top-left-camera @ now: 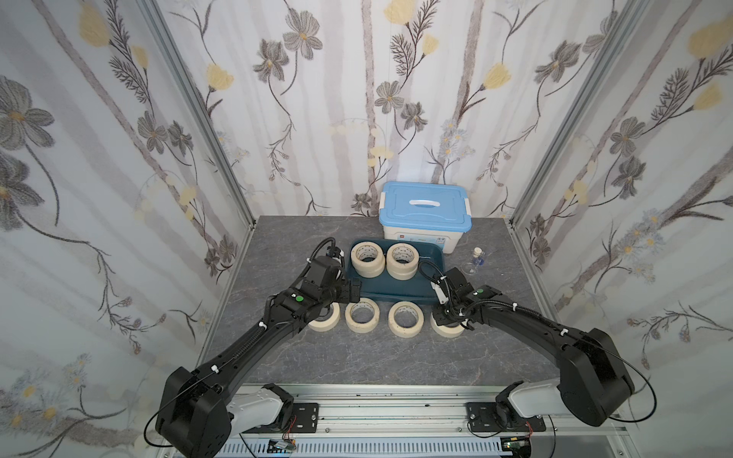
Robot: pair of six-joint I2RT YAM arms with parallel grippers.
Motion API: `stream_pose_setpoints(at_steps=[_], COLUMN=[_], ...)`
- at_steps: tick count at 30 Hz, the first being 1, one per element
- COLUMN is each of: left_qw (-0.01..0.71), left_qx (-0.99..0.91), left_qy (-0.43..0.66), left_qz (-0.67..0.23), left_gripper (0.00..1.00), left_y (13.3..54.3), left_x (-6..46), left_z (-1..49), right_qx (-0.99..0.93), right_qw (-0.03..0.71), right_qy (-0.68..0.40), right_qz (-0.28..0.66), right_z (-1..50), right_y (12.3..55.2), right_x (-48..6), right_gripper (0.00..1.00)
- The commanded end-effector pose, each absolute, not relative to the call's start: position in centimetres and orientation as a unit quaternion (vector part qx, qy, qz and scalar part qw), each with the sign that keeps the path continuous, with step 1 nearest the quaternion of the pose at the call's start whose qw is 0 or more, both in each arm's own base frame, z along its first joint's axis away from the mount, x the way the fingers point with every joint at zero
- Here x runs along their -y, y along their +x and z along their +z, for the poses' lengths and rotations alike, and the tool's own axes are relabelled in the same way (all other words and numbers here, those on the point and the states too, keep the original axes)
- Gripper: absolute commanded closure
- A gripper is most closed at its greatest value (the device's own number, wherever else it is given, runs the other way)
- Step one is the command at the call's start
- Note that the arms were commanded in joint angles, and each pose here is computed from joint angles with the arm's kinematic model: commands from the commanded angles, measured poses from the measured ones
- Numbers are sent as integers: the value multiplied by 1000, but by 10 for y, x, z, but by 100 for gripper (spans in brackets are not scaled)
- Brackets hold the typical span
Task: Take out the art tape in the storage box
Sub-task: Place the art tape at the center of the board, then pick up the art tape from the storage box.
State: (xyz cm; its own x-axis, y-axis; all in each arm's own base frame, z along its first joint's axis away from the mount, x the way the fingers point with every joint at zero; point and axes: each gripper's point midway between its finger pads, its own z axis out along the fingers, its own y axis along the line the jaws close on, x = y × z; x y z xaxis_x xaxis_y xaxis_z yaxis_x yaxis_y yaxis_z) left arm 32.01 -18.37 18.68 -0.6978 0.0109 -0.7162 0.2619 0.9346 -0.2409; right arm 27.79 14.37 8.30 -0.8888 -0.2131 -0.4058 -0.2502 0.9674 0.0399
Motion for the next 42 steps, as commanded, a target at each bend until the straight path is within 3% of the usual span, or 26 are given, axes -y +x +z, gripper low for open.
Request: stream_pose_setpoints(at_steps=[1, 11, 17, 21, 33, 42], left_qw=[364, 319, 309, 302, 233, 200], left_qx=[-910, -930, -930, -930, -945, -949], left_qy=[89, 109, 131, 146, 196, 212], left_qz=[-176, -142, -148, -150, -117, -117], left_gripper=[0, 10, 17, 21, 40, 45], left_y=[324, 354, 378, 396, 444, 462], left_x=[195, 211, 231, 246, 279, 296], left_z=[187, 183, 186, 185, 146, 116], right_qx=[-970, -958, -951, -948, -945, -946], right_qw=[205, 235, 265, 274, 285, 285], right_qy=[-122, -133, -117, -104, -73, -61], right_qz=[50, 94, 108, 120, 140, 141], right_z=[93, 125, 143, 148, 149, 145], right_y=[273, 271, 269, 265, 255, 249], right_x=[-140, -139, -131, -125, -109, -101], right_gripper=[56, 35, 15, 8, 2, 0])
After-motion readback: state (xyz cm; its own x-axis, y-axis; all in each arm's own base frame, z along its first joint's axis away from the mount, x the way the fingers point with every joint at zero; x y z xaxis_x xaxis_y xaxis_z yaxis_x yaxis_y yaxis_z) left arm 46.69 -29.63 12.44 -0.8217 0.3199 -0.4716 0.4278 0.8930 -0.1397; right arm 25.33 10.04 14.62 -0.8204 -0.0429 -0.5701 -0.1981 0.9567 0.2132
